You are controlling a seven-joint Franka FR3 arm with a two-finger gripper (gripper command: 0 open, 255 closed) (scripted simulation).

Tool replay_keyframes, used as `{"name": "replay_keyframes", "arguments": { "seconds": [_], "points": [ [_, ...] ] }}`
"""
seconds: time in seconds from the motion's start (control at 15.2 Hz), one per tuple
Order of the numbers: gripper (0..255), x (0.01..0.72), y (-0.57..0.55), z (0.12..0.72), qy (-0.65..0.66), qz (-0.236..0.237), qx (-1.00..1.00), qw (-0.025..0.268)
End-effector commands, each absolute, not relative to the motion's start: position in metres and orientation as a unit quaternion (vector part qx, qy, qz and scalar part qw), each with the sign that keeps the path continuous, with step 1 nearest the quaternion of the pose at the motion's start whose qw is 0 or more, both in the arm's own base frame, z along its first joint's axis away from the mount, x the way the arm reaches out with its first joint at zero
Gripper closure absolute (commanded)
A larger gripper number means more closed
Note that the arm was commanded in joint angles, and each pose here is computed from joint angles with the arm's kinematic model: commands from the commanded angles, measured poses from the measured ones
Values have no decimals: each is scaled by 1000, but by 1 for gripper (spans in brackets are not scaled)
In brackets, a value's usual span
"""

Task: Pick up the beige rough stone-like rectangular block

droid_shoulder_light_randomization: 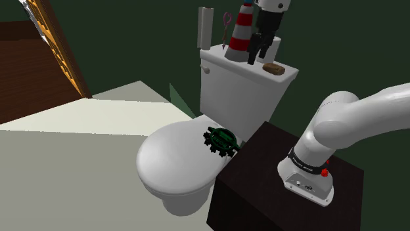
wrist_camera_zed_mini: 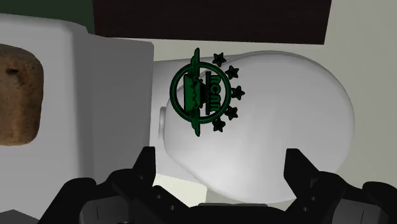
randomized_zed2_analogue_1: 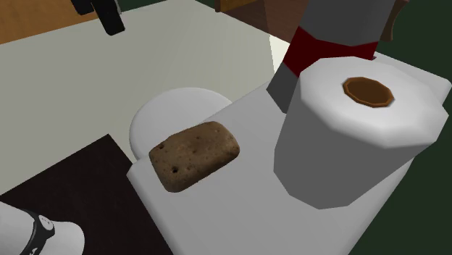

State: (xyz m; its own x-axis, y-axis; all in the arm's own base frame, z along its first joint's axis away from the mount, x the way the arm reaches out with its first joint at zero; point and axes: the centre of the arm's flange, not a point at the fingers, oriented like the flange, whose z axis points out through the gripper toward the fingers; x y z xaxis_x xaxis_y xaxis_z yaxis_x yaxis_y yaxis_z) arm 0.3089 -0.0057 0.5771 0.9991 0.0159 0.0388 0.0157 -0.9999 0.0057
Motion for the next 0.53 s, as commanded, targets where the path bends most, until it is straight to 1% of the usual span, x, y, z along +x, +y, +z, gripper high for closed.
{"name": "replay_keyframes", "arguments": {
  "seconds": [0.0, 0.46],
  "points": [
    [0, 309, -6, 577, 8, 19, 1000, 3],
    [0, 310, -100, 557, -31, 7, 999, -10]
  ]
}}
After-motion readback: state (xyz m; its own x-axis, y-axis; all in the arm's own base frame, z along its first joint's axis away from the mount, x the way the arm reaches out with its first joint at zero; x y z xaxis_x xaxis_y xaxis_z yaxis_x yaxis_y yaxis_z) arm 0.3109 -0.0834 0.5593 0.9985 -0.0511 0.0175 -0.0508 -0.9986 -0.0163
